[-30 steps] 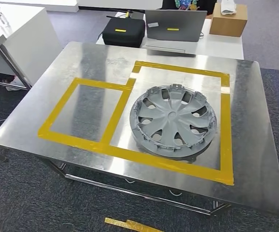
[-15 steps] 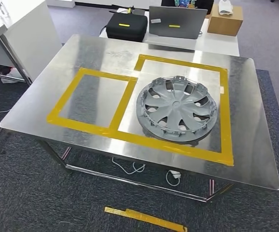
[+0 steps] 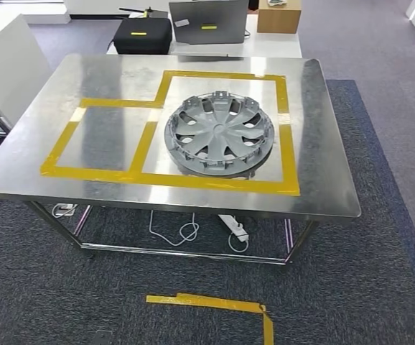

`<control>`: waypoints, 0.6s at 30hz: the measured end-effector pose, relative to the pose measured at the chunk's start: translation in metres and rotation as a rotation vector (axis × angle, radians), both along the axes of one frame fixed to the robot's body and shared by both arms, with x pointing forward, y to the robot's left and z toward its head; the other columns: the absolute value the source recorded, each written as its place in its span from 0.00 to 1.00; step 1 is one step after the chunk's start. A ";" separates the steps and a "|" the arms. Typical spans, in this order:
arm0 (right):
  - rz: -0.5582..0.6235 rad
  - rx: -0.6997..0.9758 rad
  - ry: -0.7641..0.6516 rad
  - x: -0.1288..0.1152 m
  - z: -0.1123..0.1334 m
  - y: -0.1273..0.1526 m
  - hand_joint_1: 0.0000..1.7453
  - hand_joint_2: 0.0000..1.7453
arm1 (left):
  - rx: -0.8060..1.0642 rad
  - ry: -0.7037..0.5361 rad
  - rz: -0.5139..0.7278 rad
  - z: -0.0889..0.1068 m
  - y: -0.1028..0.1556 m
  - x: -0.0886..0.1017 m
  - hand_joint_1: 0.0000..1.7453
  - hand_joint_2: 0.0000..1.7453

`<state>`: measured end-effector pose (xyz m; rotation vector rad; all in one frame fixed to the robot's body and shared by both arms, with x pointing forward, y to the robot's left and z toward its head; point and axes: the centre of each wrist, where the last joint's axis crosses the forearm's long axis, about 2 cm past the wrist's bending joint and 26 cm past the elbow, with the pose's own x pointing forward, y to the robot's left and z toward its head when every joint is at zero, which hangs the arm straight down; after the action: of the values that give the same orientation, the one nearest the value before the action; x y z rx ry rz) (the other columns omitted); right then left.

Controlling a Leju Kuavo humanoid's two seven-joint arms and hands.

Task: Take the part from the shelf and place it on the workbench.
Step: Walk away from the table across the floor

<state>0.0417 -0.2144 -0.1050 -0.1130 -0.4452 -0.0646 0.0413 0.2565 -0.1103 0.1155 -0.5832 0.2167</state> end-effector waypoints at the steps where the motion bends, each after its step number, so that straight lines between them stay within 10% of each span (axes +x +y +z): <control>1: 0.016 0.003 -0.001 0.001 0.000 0.001 0.00 0.00 | 0.001 -0.001 0.000 0.000 0.000 0.000 0.00 0.00; 18: 0.185 -0.008 0.024 0.002 0.002 0.011 0.00 0.00 | 0.020 -0.003 -0.015 0.000 0.002 0.003 0.00 0.00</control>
<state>0.0435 -0.2033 -0.1033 -0.0797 -0.4304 0.1200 0.0446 0.2583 -0.1100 0.1297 -0.5894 0.1965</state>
